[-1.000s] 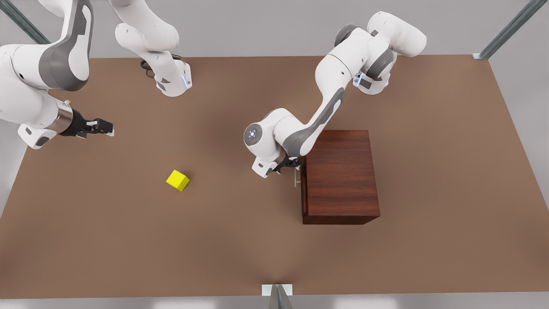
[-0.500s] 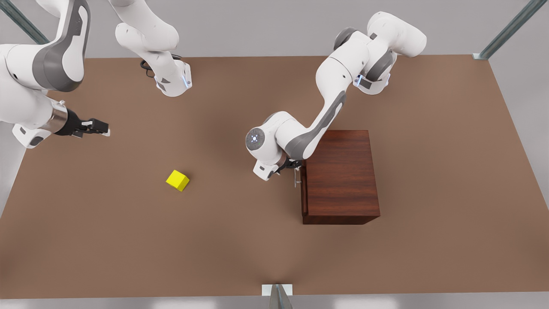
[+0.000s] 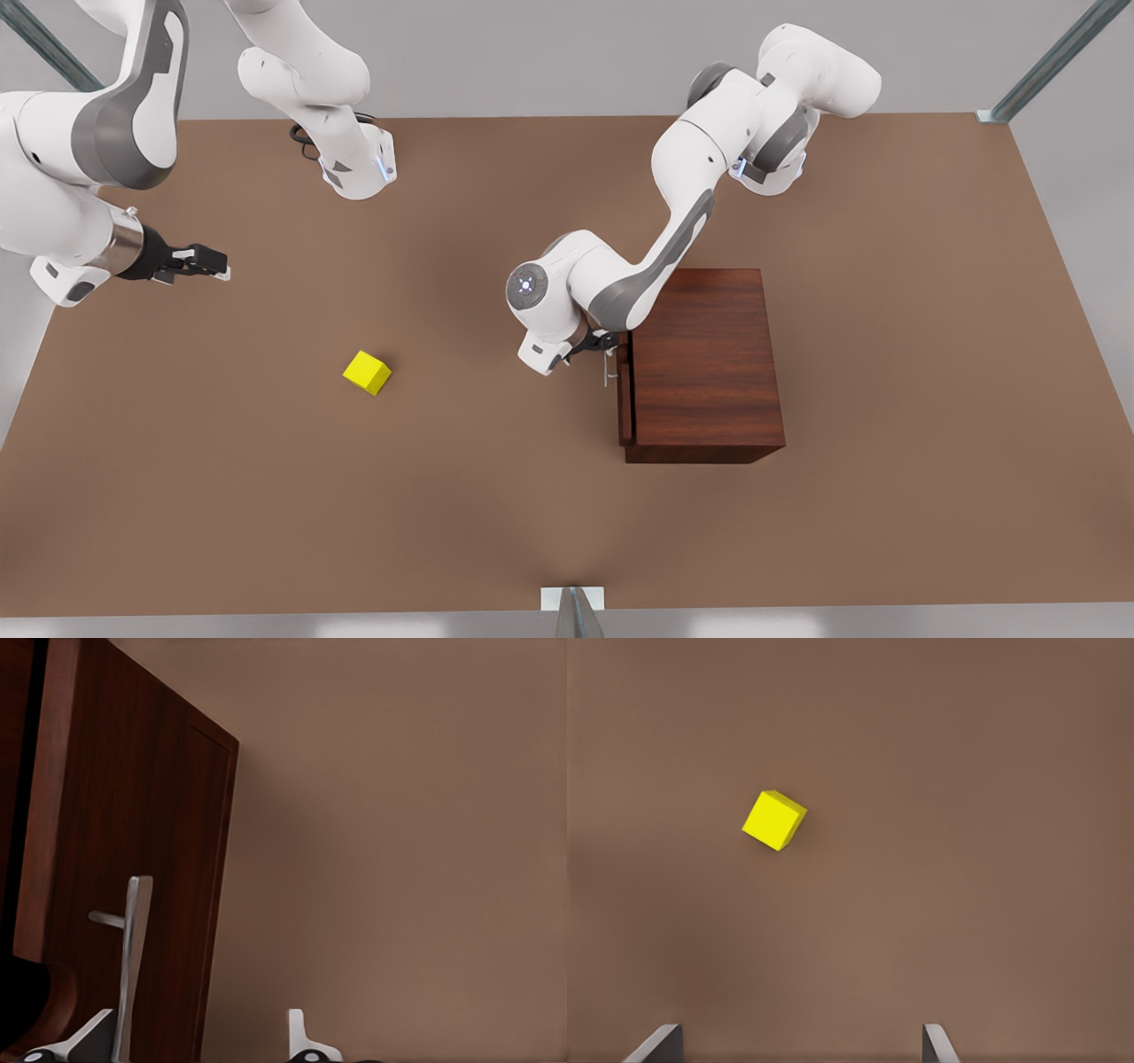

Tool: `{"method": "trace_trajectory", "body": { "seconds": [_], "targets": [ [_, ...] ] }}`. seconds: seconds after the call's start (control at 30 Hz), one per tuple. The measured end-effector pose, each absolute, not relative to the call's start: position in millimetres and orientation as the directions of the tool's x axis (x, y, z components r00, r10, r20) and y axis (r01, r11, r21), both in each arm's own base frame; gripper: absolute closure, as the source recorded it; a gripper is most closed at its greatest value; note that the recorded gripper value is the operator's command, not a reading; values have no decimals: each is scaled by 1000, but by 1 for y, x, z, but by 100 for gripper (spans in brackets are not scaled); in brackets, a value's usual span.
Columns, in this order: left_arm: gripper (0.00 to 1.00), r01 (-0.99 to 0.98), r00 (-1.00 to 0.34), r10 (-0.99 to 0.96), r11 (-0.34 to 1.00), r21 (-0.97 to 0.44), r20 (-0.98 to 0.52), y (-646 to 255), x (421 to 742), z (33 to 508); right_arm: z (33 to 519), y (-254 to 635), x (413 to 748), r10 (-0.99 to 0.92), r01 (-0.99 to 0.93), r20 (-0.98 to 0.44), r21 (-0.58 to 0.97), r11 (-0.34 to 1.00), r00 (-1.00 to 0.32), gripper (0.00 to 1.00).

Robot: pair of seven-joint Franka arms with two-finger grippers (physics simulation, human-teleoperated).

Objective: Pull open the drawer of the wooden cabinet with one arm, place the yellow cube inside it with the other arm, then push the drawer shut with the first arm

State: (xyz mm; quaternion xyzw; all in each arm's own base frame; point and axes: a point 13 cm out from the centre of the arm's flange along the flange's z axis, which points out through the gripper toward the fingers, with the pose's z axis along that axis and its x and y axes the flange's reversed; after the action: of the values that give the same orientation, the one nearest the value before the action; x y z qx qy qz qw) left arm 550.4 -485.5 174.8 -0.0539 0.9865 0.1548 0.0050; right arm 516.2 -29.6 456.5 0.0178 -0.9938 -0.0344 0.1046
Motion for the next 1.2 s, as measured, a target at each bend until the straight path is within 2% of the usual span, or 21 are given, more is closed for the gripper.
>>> {"method": "trace_trajectory", "body": {
  "seconds": [0.2, 0.83, 1.2],
  "targets": [
    [7, -101, -995, -97, 950, 296, -30, -490, 551, 166, 457, -30, 516, -44, -29, 207, 72, 997, -977, 0],
    [7, -84, -996, -77, 951, 298, -35, -503, 539, 178, 456, -38, 513, -34, -18, 214, 74, 997, -976, 0],
    [7, -104, -994, -90, 958, 269, -64, -504, 556, 181, 456, -37, 513, -38, -22, 217, 75, 997, -975, 0]
  ]
}}
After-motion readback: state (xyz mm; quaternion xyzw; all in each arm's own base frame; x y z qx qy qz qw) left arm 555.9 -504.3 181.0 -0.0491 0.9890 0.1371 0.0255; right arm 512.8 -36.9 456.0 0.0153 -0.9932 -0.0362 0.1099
